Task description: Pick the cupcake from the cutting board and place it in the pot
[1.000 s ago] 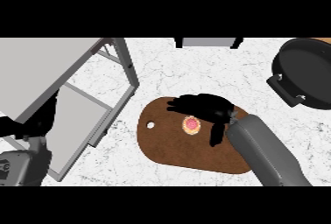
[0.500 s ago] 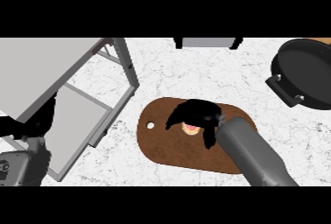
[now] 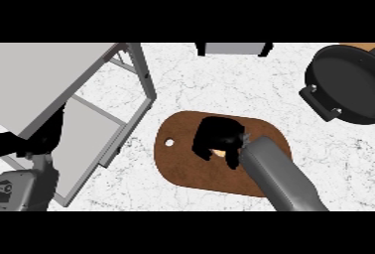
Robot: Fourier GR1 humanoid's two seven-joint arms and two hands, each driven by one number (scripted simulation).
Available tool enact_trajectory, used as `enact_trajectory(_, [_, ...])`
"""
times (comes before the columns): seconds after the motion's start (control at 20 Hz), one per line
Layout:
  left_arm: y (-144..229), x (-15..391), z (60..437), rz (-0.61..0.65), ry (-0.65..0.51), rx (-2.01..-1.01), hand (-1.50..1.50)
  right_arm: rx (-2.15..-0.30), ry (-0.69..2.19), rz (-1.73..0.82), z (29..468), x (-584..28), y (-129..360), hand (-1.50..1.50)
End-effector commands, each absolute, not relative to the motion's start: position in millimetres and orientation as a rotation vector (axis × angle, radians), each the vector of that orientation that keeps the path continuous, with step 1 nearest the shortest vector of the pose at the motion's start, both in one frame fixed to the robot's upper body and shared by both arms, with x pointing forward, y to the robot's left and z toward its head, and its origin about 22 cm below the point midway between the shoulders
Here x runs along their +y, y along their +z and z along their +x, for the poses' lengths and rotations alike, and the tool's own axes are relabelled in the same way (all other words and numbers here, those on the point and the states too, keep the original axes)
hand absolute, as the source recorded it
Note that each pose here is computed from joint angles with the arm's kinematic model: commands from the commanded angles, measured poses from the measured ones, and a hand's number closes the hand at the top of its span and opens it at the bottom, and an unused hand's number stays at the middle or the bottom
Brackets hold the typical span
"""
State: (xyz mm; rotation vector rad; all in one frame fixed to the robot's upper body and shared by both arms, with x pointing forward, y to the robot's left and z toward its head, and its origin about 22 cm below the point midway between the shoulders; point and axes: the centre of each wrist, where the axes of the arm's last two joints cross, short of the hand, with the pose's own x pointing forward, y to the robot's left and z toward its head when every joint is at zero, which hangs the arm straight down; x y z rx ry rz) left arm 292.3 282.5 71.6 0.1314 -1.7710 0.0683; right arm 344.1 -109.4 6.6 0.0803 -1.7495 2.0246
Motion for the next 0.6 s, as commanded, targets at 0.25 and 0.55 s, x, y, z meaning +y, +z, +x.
enact_trajectory(0.25, [82.2,259.3,285.4,0.126,0.041,-1.757,0.0,-1.927,1.835,-0.141,350.0,-139.8,33.6,1.5])
enact_trajectory(0.55, [78.8,283.2,287.6,0.138,0.06,-1.786,0.0,-1.629,1.288,-0.661,381.4,-153.0,56.3,1.5])
